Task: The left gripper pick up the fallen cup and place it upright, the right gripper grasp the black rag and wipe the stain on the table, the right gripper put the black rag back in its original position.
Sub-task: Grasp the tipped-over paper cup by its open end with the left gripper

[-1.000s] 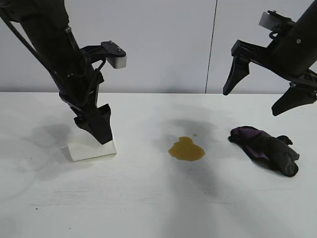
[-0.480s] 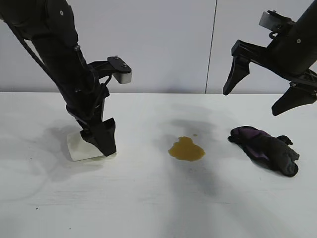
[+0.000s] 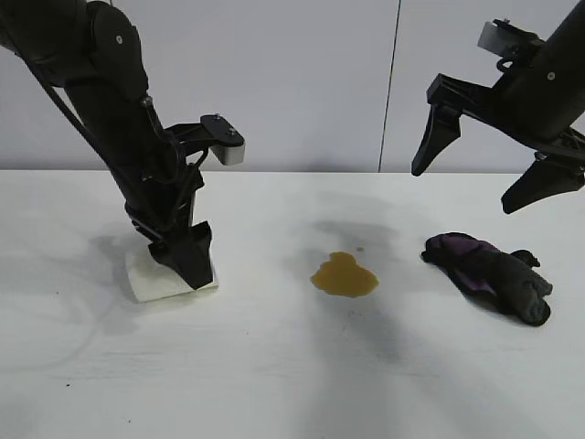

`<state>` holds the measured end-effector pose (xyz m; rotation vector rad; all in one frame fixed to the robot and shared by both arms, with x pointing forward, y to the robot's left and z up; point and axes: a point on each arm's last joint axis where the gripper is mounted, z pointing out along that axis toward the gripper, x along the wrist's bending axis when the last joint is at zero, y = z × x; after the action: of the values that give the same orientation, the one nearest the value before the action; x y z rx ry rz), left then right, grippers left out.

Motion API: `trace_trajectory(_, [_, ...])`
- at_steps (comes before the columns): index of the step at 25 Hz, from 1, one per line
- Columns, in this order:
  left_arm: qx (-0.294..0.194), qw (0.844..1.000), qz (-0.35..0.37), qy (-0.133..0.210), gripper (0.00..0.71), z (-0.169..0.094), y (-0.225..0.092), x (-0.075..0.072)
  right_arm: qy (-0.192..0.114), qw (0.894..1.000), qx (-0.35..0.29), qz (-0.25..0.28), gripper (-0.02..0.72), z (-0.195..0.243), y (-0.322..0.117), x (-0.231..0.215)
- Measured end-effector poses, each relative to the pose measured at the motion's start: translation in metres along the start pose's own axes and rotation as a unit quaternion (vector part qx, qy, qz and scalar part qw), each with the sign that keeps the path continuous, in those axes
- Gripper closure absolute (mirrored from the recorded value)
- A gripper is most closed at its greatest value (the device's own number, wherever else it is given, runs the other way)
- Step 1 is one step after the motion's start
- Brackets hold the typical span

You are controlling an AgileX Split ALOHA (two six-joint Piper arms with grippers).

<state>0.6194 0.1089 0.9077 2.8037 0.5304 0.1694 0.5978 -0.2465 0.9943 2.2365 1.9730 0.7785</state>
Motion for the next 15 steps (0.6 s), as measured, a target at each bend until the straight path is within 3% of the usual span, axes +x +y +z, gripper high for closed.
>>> trace_trajectory(8, [-0.014,1.0,-0.002,-0.004,0.2,-0.004,0.002,0.0,0.0,1.0,0.001,0.0,0.009,0.0,0.0,0.0])
trace_trajectory(15, [-0.14,0.99,-0.008,-0.015,0.204,-0.05,0.009,0.012,0.0,1.0,0.002,0.0,0.009,0.0,0.0,0.0])
